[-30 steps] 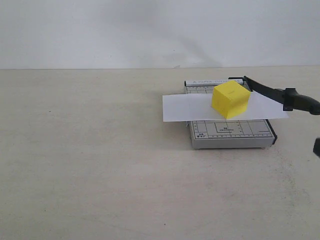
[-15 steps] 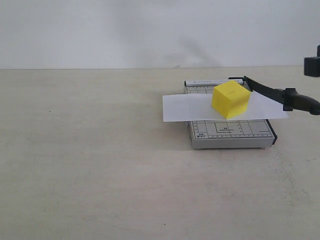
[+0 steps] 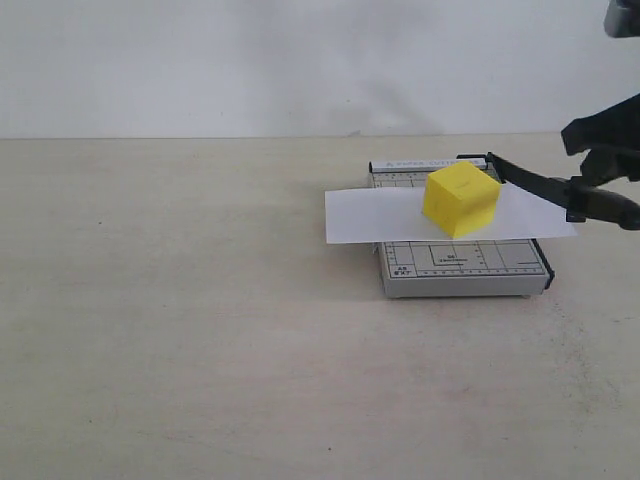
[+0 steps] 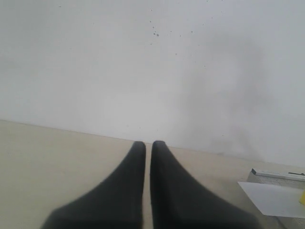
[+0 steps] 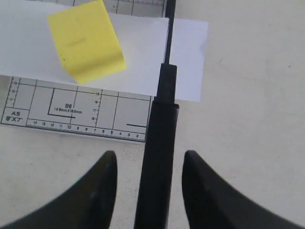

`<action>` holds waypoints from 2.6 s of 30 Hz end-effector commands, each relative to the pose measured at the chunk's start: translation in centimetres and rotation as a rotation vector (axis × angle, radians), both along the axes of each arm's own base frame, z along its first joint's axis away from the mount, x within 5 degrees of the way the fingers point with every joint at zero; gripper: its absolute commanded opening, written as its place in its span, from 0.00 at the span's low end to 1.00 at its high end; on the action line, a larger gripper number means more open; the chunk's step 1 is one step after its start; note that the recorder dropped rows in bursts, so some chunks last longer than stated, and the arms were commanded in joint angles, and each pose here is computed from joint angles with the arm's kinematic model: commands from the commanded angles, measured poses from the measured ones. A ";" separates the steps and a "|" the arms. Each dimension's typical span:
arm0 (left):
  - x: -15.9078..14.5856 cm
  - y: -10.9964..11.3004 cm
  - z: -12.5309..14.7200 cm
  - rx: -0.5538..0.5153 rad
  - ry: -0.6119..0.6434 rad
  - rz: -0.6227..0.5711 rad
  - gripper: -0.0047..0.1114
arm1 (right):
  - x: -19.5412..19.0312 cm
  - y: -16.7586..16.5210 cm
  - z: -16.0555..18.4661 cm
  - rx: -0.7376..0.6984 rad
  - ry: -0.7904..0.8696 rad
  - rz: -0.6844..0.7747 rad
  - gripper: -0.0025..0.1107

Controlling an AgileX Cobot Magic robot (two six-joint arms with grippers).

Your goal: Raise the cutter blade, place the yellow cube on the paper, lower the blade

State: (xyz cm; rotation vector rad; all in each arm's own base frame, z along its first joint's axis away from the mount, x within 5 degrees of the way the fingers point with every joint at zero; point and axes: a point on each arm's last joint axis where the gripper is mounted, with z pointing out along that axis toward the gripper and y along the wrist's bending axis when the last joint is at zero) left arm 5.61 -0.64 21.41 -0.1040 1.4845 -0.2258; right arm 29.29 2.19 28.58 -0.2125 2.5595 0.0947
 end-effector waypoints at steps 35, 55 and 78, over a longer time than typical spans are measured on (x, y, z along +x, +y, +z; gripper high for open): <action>0.0 -0.1 -0.1 -0.002 0.000 -0.019 0.08 | 0.1 0.1 -12.8 0.072 0.270 -0.100 0.02; 0.0 -0.1 -0.1 -0.003 0.000 -0.016 0.08 | -2.6 -0.6 -6.6 -0.008 0.168 -0.066 0.52; 0.0 -0.1 -0.1 -0.002 0.000 -0.017 0.08 | -22.1 -1.0 6.0 0.215 -0.997 -0.084 0.02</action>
